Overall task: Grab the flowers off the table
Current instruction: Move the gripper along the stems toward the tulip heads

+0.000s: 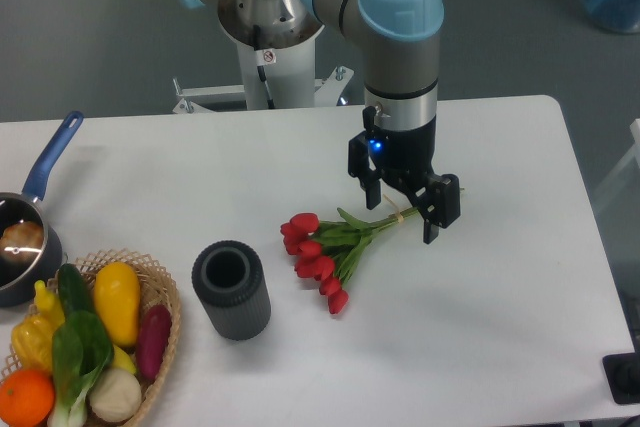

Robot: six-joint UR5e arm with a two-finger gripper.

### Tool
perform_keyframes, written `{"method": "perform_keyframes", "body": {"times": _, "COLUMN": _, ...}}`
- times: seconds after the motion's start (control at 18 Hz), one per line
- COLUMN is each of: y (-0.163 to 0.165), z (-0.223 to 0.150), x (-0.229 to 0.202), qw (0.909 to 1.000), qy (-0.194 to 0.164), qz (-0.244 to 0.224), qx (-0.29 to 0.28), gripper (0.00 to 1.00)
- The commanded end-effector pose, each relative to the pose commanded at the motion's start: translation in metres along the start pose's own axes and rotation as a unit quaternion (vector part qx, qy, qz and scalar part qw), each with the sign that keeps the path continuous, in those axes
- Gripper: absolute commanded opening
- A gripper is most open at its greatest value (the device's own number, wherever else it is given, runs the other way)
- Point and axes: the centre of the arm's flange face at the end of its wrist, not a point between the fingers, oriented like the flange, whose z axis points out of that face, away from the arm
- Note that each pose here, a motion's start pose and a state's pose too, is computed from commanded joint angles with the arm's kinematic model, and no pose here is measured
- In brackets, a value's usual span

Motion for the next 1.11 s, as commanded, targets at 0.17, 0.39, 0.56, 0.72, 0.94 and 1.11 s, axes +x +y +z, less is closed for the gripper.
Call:
{"method": "perform_keyframes", "body": {"times": 0.17, "y": 0.004, "z": 0.014, "x": 0.009, "qw": 1.0, "qy": -0.003, "qz": 0.0, "qx": 0.001, "gripper": 1.0}}
{"method": "perform_keyframes", "body": {"times": 0.39, "y": 0.006, "z": 0.024, "x": 0.018, "qw": 1.0, "qy": 0.009, "qz": 0.001, "qx": -0.003, "gripper": 1.0}}
{"method": "perform_keyframes", "body": {"times": 0.56, "y": 0.01, "z": 0.031, "x": 0.022, "qw": 0.9998, "qy": 0.018, "qz": 0.004, "qx": -0.007, "gripper": 1.0}}
{"method": "perform_keyframes", "body": {"times": 0.72, "y": 0.012, "z": 0.038, "x": 0.028, "qw": 0.9995, "qy": 0.025, "qz": 0.013, "qx": -0.018, "gripper": 1.0}}
{"method": "perform_keyframes", "body": {"times": 0.94, "y": 0.018, "z": 0.048, "x": 0.038, "qw": 0.9966, "qy": 0.038, "qz": 0.065, "qx": -0.033, "gripper": 1.0}}
{"method": "perform_keyframes", "body": {"times": 1.11, "y": 0.026, "z": 0.057, "x": 0.044, "qw": 0.9949, "qy": 0.046, "qz": 0.069, "qx": -0.057, "gripper": 1.0}}
